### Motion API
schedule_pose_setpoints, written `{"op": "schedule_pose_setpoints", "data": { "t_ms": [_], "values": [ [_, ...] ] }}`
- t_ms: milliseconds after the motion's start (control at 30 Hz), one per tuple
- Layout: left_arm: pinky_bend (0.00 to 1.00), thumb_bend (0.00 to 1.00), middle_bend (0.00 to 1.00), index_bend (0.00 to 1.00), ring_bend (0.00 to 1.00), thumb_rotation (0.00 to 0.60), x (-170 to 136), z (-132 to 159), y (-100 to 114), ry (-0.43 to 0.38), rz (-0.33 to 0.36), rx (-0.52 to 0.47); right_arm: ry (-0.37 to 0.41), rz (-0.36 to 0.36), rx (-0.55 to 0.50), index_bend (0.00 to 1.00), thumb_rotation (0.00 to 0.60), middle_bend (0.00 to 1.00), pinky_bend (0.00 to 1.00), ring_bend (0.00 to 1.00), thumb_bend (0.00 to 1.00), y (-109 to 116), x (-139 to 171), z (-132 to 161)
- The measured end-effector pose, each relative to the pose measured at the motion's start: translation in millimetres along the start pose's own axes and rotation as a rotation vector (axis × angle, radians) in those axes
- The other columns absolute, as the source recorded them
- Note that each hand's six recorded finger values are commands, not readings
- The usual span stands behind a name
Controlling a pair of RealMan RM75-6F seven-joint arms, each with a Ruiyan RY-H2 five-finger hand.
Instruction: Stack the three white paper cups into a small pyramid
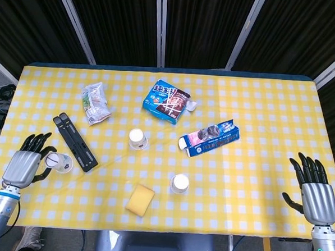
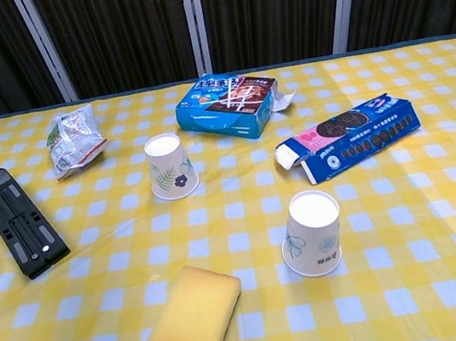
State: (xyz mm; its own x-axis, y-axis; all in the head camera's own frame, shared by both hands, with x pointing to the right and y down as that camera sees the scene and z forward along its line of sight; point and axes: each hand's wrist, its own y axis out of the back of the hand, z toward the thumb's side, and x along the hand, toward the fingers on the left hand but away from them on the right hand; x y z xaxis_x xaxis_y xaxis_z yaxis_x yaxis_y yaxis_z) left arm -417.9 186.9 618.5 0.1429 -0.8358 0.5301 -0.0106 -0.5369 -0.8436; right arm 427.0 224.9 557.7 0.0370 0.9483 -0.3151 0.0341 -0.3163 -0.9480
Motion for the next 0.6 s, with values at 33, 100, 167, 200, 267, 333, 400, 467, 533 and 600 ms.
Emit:
{"op": "schedule_pose_setpoints", "data": {
  "t_ms": [33, 100, 167, 200, 267, 333, 400, 467, 533, 600],
  "values": [
    [0.0, 0.46, 0.0, 0.4, 0.0, 0.6, 5, 3, 3, -0.005, 0.004, 0.005, -0.003, 0.003, 0.001, 0.14, 0.6, 0.0, 0.0, 0.0, 0.09, -1, -1, -1],
    [0.0, 0.46, 0.0, 0.41, 0.0, 0.6, 19, 10, 10, -0.016, 0.014, 0.017, -0.012, 0.012, 0.001, 0.14, 0.6, 0.0, 0.0, 0.0, 0.09, -3, -2, -3],
    [0.0, 0.46, 0.0, 0.42, 0.0, 0.6, 36, 19, 15, -0.027, 0.022, 0.014, -0.022, 0.02, 0.001, 0.14, 0.6, 0.0, 0.0, 0.0, 0.09, -5, -4, -6],
    [0.0, 0.46, 0.0, 0.43, 0.0, 0.6, 43, 24, 17, -0.034, 0.026, 0.011, -0.025, 0.024, 0.002, 0.14, 0.6, 0.0, 0.0, 0.0, 0.08, -6, -4, -7],
    [0.0, 0.46, 0.0, 0.43, 0.0, 0.6, 61, 36, 19, -0.052, 0.034, 0.003, -0.033, 0.031, 0.007, 0.14, 0.6, 0.0, 0.0, 0.0, 0.08, -8, -6, -10],
    [0.0, 0.46, 0.0, 0.43, 0.0, 0.6, 77, 44, 20, -0.062, 0.042, -0.003, -0.041, 0.036, 0.009, 0.14, 0.6, 0.0, 0.0, 0.0, 0.09, -10, -8, -12],
    [0.0, 0.46, 0.0, 0.43, 0.0, 0.6, 95, 54, 22, -0.072, 0.057, -0.01, -0.053, 0.044, 0.011, 0.14, 0.6, 0.0, 0.0, 0.0, 0.08, -12, -10, -15],
    [0.0, 0.46, 0.0, 0.43, 0.0, 0.6, 111, 63, 23, -0.08, 0.067, -0.015, -0.064, 0.049, 0.012, 0.14, 0.6, 0.0, 0.0, 0.0, 0.08, -14, -13, -19],
    [0.0, 0.46, 0.0, 0.43, 0.0, 0.6, 128, 73, 25, -0.092, 0.072, -0.012, -0.07, 0.049, 0.013, 0.14, 0.6, 0.0, 0.0, 0.0, 0.08, -14, -15, -22],
    [0.0, 0.46, 0.0, 0.43, 0.0, 0.6, 143, 85, 26, -0.107, 0.07, -0.003, -0.078, 0.051, 0.015, 0.14, 0.6, 0.0, 0.0, 0.0, 0.08, -15, -17, -25]
  ]
}}
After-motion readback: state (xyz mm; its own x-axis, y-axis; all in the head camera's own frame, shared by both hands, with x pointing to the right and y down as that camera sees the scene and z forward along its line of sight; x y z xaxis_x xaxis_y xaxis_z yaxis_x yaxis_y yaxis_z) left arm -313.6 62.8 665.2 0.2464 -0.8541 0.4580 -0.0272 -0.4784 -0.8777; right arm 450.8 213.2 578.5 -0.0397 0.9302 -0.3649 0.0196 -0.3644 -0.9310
